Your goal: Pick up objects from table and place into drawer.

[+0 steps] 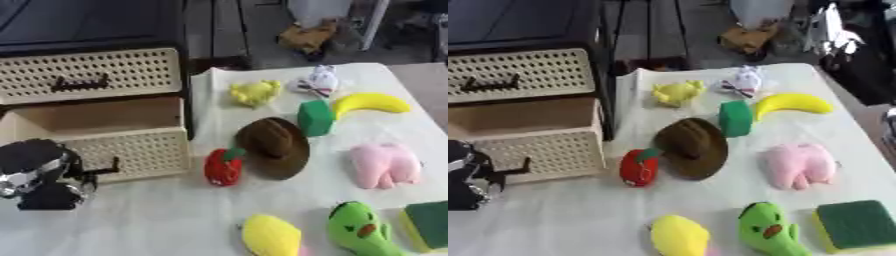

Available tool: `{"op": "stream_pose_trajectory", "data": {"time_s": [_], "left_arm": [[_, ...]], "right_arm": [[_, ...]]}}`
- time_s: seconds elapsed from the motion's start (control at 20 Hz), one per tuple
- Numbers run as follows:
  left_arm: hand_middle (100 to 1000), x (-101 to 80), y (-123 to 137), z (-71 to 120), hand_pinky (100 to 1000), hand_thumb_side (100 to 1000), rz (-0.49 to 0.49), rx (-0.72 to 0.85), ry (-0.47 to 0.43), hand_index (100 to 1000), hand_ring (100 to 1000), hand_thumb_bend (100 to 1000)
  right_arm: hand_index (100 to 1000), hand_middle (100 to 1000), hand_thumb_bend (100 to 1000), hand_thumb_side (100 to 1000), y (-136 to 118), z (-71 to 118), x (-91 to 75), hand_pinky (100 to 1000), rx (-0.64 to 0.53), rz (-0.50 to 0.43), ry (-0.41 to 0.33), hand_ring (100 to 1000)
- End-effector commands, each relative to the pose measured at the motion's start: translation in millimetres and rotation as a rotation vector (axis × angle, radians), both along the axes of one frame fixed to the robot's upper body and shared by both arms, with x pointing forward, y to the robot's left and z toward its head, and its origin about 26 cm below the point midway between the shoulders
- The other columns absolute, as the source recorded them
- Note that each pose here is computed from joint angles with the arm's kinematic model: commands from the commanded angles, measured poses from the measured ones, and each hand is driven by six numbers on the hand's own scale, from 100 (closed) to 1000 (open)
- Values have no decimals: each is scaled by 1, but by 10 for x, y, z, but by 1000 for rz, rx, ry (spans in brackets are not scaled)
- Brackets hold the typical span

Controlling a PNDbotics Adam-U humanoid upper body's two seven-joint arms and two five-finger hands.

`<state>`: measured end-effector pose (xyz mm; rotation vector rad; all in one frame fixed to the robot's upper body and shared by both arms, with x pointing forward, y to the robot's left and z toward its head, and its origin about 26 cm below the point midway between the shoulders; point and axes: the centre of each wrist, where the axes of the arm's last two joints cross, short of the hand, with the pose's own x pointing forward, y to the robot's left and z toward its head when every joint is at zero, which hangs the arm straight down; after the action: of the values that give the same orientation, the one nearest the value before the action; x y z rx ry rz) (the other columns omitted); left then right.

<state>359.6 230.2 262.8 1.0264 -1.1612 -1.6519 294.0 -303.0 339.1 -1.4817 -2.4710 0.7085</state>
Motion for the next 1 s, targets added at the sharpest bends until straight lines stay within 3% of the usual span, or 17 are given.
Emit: {"op": "stream_pose_trajectory", "data": {"time_s": [0.05, 1.0], "left_arm": [[250, -135, 6, 181, 100, 814, -21, 18, -37, 670, 212, 100], [252, -422, -24, 117, 100, 832, -57, 54, 58, 663, 219, 100]], "right_arm": [[889, 836, 100, 1000, -9, 97, -61, 774, -16, 0, -35, 876], [888, 836, 100, 1000, -18, 98, -64, 773, -7, 6, -42, 874]]}}
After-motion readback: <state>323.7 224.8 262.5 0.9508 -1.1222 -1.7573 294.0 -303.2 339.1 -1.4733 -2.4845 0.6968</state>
